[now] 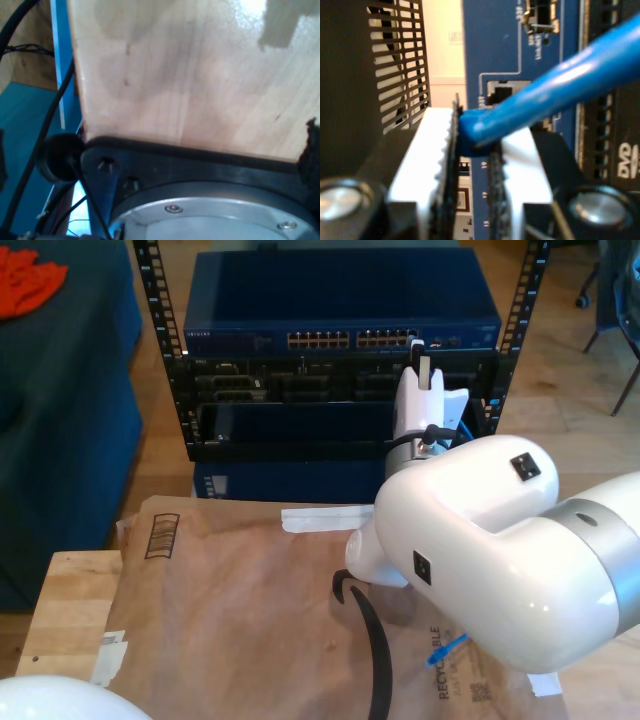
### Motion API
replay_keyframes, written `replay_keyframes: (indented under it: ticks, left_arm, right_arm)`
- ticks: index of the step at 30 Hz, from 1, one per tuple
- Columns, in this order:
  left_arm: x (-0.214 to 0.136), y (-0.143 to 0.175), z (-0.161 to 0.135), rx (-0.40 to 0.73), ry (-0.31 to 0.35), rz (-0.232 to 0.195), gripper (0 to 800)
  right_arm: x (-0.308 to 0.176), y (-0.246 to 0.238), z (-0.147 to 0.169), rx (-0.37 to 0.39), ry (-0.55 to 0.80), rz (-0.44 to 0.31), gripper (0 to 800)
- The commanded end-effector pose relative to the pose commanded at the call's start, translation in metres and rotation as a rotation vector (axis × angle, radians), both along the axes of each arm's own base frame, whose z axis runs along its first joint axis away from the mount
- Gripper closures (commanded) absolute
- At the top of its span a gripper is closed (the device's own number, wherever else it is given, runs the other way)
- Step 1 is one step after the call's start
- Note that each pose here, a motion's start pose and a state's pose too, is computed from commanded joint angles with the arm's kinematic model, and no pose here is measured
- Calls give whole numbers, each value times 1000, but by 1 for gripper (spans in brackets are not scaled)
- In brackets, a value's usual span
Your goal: Grab the cable and plug it in
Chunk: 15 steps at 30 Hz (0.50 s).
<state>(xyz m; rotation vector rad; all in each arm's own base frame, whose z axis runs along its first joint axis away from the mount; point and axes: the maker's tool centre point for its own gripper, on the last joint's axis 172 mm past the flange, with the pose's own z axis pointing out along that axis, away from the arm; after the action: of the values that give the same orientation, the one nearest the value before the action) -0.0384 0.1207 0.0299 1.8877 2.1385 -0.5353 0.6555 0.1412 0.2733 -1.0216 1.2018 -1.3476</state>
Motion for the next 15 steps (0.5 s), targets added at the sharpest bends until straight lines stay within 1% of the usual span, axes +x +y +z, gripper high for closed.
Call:
replay_keyframes:
  ticks: [4,15]
  left_arm:
    - [0,0,0,0,0,0,0]
    - [0,0,0,0,0,0,0]
  right_arm:
    - [2,1,4,4,-8,0,800]
    - [2,-1,-2,-2,-2,-2,800]
